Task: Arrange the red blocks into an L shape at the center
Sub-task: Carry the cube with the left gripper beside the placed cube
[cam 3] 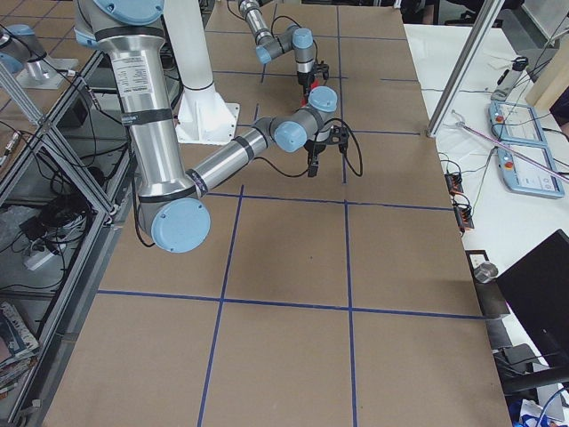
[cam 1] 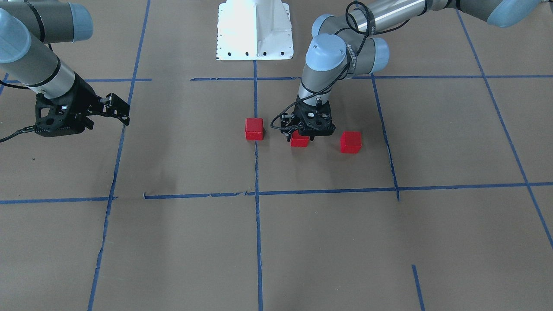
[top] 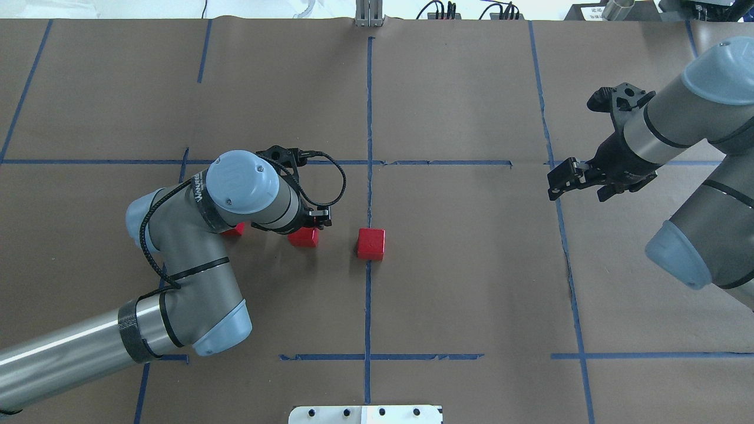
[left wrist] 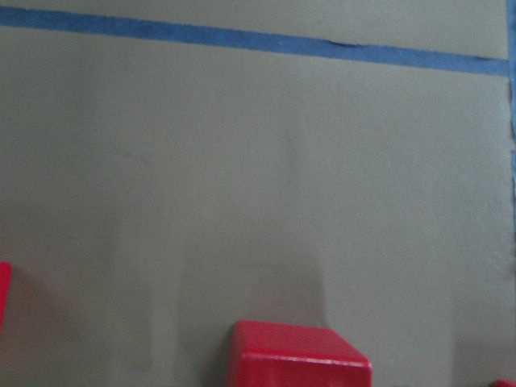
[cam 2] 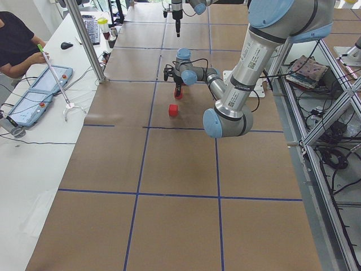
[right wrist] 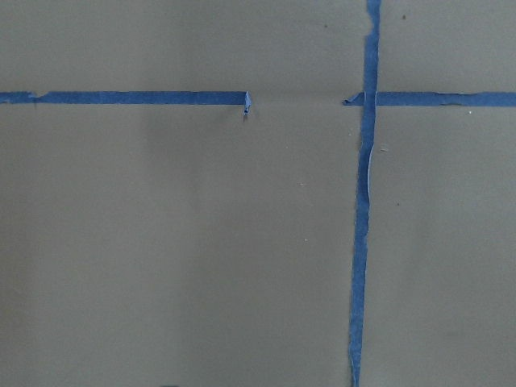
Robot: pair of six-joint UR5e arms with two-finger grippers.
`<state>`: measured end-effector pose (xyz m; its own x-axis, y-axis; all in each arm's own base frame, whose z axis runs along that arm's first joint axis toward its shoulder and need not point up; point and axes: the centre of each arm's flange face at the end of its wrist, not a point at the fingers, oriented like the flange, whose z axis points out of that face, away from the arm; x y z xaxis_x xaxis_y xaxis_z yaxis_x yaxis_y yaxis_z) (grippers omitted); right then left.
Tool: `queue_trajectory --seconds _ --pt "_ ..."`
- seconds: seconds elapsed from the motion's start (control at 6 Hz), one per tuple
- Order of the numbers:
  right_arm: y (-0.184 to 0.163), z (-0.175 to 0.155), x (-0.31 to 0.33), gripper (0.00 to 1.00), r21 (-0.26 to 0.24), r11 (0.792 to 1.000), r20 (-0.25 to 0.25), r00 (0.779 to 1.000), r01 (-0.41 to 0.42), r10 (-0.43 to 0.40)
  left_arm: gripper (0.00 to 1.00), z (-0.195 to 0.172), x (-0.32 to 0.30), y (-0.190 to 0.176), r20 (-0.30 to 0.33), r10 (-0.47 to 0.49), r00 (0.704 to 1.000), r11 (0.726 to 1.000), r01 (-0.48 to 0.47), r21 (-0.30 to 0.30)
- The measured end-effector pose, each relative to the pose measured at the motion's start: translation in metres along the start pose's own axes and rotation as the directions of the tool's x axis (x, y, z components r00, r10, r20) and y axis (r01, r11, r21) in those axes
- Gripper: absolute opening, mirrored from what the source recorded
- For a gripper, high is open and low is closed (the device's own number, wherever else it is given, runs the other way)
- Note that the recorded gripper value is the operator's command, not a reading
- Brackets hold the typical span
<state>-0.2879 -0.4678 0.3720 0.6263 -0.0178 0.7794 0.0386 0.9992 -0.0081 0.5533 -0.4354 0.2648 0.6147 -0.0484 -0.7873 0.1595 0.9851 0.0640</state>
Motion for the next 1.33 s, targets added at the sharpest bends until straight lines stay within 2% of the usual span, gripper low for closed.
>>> queue_trajectory --seconds 0.33,0.5,0.83,1.33 --pt "0.0 0.0 0.0 1.0 0.002 1.0 0.0 1.0 0.0 0.0 0.0 -0.024 0.036 -0.011 -0.049 0.006 0.999 0.999 -0.004 0.039" --pt "0.0 -0.001 -0.001 1.0 0.002 1.0 0.001 1.0 -0.001 0.001 0.0 -0.027 0.053 -0.019 -0.054 0.008 0.998 0.998 -0.004 0.064" --pt "0.001 -0.002 -0.001 1.0 0.004 1.0 0.002 1.0 -0.005 0.005 0.0 -0.02 0.087 -0.032 -0.044 0.001 0.999 0.997 0.002 0.074" --pt "0.001 -0.003 -0.001 1.0 0.005 1.0 0.003 1.0 -0.008 0.008 0.0 -0.006 0.107 -0.008 -0.042 -0.037 0.998 0.997 0.04 0.059"
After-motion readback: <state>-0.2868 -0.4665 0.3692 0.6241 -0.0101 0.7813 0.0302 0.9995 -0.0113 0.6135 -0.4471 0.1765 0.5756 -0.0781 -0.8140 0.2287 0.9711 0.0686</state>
